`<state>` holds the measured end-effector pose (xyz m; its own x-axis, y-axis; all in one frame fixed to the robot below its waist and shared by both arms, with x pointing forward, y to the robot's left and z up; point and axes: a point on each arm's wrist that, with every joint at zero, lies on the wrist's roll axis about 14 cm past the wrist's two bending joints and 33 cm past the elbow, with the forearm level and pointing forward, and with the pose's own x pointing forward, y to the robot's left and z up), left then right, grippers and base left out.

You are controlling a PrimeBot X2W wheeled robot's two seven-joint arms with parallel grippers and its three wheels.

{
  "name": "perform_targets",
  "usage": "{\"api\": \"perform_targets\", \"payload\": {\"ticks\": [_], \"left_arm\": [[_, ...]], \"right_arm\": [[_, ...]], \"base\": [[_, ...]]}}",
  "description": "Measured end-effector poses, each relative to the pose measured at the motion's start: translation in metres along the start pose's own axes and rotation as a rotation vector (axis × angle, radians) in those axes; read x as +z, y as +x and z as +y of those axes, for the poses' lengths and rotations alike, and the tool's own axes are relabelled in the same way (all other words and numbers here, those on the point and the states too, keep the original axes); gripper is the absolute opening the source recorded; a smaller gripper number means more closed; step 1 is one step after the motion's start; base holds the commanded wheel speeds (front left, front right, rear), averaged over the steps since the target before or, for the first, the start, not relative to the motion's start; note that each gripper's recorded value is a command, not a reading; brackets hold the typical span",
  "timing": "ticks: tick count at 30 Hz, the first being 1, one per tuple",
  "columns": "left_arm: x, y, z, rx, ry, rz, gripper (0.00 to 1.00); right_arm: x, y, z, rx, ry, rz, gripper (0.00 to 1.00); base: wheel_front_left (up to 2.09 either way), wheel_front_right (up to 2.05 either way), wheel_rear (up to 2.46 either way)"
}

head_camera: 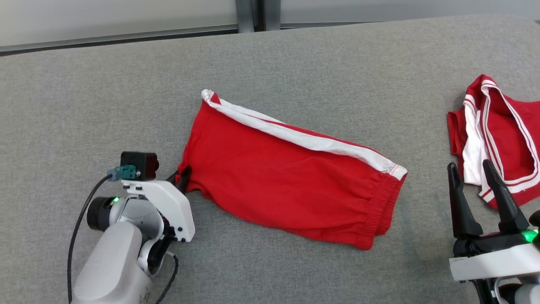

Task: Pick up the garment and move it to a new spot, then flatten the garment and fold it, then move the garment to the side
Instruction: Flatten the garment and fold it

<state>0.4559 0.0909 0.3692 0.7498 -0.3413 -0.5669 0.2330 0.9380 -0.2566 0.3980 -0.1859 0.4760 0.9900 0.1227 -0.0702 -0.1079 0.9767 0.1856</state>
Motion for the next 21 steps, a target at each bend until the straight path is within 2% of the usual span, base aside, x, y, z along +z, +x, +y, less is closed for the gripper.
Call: {"api": "perform_targets", "payload": {"ticks": [9, 16, 17, 18, 21], "left_arm": [[-0.032, -0.054, 0.023, 0.123, -0.165, -0.064, 0.00], [-0.057, -0.099, 0.023, 0.186, -0.292, -0.085, 0.00], [-0.055, -0.103, 0.023, 0.193, -0.293, -0.101, 0.41], [-0.048, -0.108, 0.023, 0.198, -0.291, -0.131, 1.00], [-0.029, -0.116, 0.027, 0.218, -0.238, -0.235, 1.00]], "right_arm": [[0.006, 0.000, 0.013, 0.045, -0.006, -0.004, 1.00], [0.012, -0.007, 0.023, 0.078, -0.019, -0.003, 1.00], [0.012, -0.008, 0.024, 0.082, -0.021, -0.002, 1.00], [0.015, -0.009, 0.026, 0.088, -0.024, -0.007, 1.00], [0.020, -0.010, 0.026, 0.087, -0.034, -0.016, 1.00]], "base": [[0.00, 0.00, 0.00], [0.00, 0.00, 0.00], [0.00, 0.00, 0.00], [0.00, 0.00, 0.00], [0.00, 0.00, 0.00]]}}
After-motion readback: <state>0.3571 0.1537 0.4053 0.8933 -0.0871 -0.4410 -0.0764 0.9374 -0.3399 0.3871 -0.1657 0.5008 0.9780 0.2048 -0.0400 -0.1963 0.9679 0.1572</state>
